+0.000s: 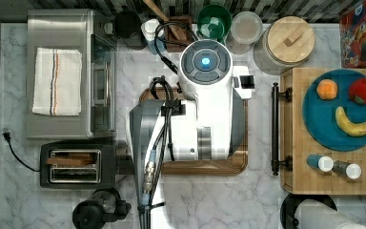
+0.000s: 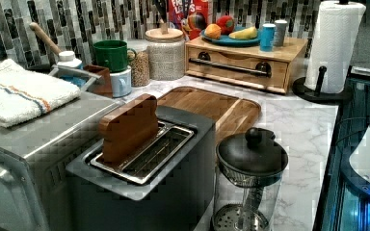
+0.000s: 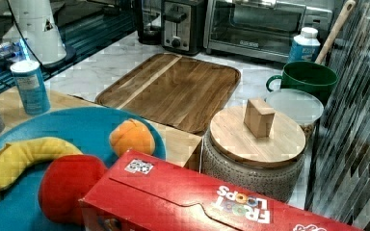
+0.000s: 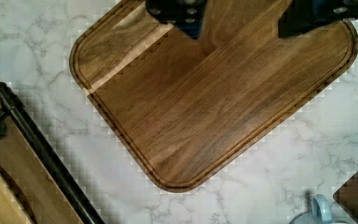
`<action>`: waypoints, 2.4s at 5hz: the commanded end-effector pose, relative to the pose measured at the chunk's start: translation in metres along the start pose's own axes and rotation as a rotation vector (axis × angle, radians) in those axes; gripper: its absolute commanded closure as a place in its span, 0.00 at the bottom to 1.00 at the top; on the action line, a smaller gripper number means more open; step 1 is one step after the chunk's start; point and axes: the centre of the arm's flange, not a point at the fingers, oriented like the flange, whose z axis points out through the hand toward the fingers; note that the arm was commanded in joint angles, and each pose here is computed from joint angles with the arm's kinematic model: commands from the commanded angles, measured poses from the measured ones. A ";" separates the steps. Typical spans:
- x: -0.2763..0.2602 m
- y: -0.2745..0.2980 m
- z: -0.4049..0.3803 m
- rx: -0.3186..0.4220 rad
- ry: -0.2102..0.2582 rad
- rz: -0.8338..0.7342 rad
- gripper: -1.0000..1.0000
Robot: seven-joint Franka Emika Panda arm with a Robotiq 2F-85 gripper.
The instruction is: Open the drawer.
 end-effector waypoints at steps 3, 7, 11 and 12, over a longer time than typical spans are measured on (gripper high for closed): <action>0.003 0.008 0.001 -0.014 -0.032 -0.043 0.00; 0.020 0.072 0.052 -0.047 0.038 -0.472 0.00; 0.053 0.123 0.087 -0.115 0.093 -0.677 0.00; 0.051 0.134 0.103 -0.118 0.146 -0.697 0.00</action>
